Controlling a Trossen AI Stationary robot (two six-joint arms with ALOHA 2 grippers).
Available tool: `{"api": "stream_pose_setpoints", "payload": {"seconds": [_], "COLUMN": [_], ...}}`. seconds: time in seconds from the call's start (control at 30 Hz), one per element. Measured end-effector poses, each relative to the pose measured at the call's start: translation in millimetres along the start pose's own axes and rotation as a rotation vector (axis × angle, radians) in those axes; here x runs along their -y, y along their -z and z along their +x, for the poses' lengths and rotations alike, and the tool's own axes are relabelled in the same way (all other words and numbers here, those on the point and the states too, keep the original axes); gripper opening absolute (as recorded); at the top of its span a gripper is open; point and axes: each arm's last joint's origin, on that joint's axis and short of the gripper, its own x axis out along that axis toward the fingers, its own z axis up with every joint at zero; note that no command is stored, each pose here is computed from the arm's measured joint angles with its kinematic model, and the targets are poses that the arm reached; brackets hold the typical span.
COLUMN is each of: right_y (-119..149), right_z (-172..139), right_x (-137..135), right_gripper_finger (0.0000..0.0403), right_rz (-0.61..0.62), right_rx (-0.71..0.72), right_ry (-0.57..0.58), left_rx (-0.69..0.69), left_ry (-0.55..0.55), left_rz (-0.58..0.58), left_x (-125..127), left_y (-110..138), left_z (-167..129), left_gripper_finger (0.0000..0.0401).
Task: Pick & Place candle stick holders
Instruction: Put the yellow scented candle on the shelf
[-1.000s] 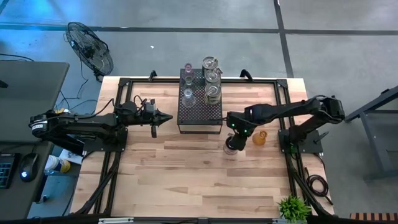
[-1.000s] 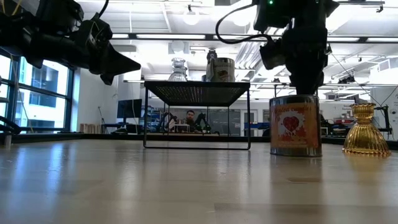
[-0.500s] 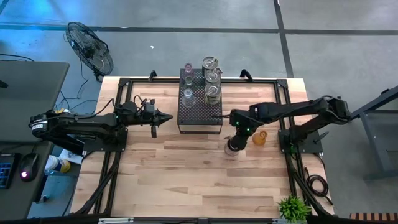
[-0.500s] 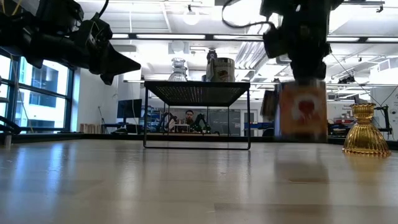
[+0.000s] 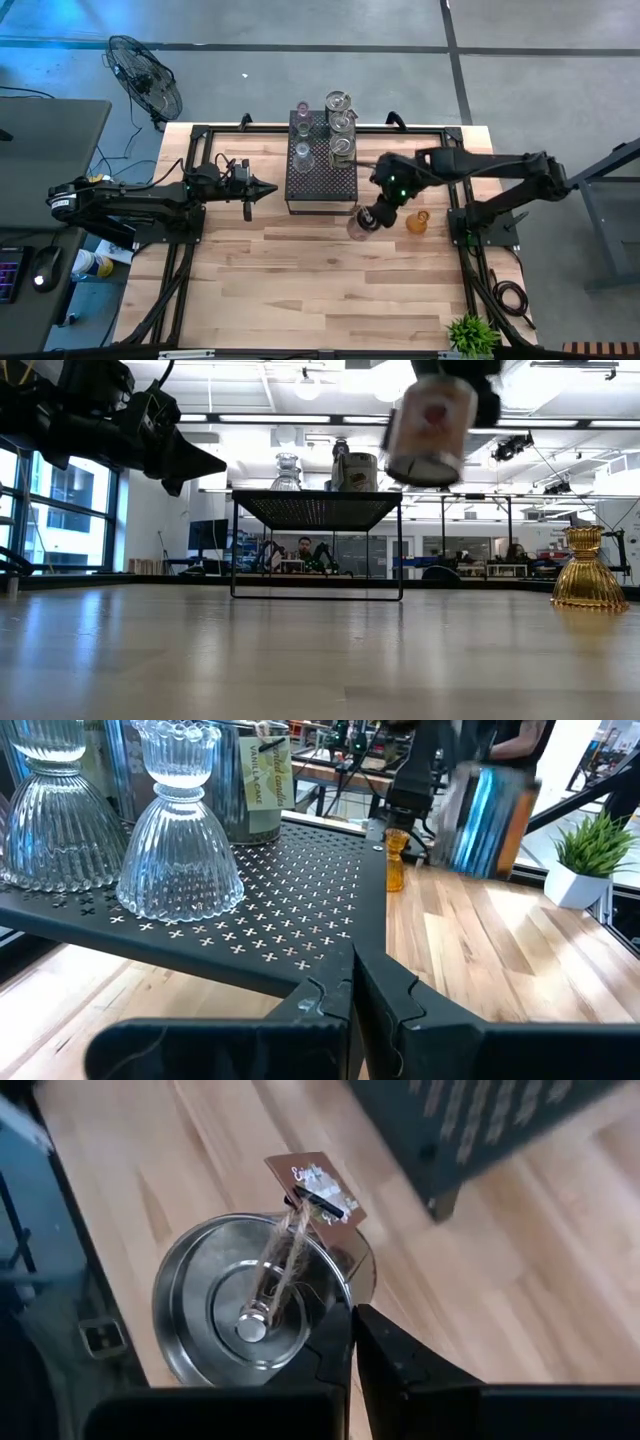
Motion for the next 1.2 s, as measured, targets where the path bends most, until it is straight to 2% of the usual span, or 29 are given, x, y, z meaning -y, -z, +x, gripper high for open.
{"api": "stream_pose_setpoints", "payload": {"seconds": [0.17,0.3,0.57,0.8,1.2], "right_y": [-31,-56,-98,-106,-110], "right_z": [-20,-28,-22,-6,-5], "right_x": [-3,2,15,20,21], "right_gripper_finger": [0.0001,0.0002,0.0001,0.0001,0.0002], "right_rz": [0.029,0.005,-0.063,-0.078,-0.078], "right_rx": [0.036,0.020,-0.004,-0.057,-0.012], "right_ry": [0.048,0.116,0.172,0.183,0.213], "left_rx": [0.001,0.000,-0.002,-0.003,-0.004], "left_ry": [0.000,0.000,0.001,0.001,0.002], "left_rz": [0.000,0.000,-0.001,0.000,0.000], "left_x": [0,0,0,0,0], "left_y": [0,0,0,0,0], "left_z": [0,0,0,0,0], "left_gripper_finger": [0.0000,0.0000,0.0000,0.0000,0.0000]}}
